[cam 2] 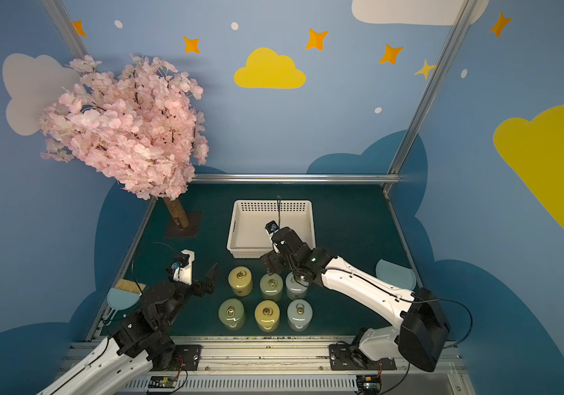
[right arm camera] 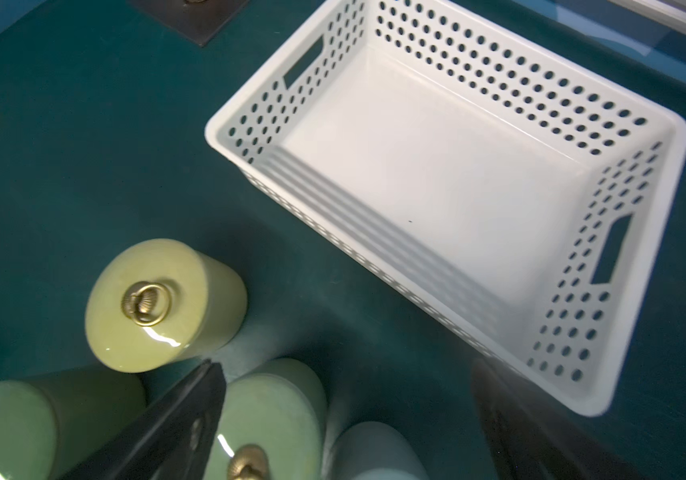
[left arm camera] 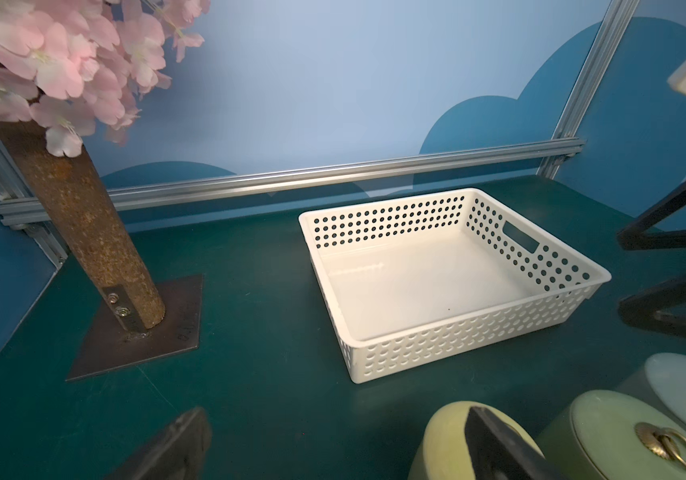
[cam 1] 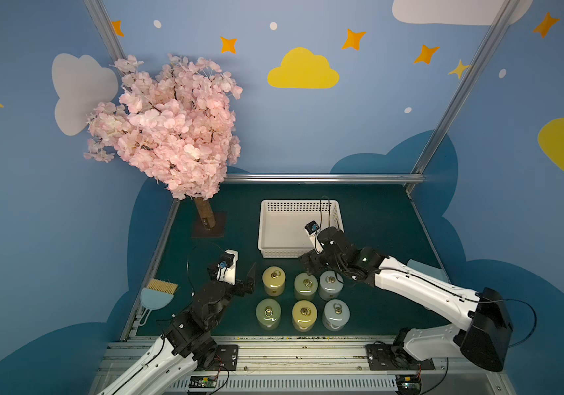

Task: Take the tea canister out of the basket
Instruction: Reset both arms

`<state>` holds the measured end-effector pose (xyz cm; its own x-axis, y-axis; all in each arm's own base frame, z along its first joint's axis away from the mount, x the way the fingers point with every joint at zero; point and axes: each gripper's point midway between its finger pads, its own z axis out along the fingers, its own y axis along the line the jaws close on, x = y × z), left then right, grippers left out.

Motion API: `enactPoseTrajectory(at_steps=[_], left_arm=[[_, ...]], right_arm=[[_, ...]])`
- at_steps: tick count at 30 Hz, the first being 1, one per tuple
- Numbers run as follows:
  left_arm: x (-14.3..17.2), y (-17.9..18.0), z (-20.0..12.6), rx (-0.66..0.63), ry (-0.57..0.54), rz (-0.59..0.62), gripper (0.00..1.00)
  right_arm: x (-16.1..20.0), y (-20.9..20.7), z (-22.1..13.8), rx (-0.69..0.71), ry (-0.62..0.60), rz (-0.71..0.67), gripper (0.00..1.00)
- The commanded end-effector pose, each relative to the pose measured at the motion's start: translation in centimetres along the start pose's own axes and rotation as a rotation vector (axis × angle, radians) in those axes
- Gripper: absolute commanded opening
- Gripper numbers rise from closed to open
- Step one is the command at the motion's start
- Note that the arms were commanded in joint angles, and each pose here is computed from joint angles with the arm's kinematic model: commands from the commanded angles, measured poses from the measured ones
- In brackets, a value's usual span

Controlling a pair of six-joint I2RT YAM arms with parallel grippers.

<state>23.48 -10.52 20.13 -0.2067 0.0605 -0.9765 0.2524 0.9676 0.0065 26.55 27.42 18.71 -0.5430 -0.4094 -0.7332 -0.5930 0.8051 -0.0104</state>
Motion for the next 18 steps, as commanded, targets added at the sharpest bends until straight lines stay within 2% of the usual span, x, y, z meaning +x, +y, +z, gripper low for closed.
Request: enactPoseTrajectory(at_steps=[1, 12, 18], left_arm=[[-2.3, 1.1, -0.1, -0.059, -0.059, 0.004, 1.00], [-3.6, 2.7, -0.4, -0.136, -0.146, 0.038, 1.00], [-3.3, 3.7, 1.1, -0.183, -0.103, 0.040, 1.00]], right_arm=[[0.6, -2.9, -1.5, 0.066, -0.023, 0.072, 0.98], [2.8, -10.9, -4.8, 0.263, -0.113, 0.237, 0.98], [3.9, -14.3, -4.9, 0.309, -0.115, 0.330, 0.98]])
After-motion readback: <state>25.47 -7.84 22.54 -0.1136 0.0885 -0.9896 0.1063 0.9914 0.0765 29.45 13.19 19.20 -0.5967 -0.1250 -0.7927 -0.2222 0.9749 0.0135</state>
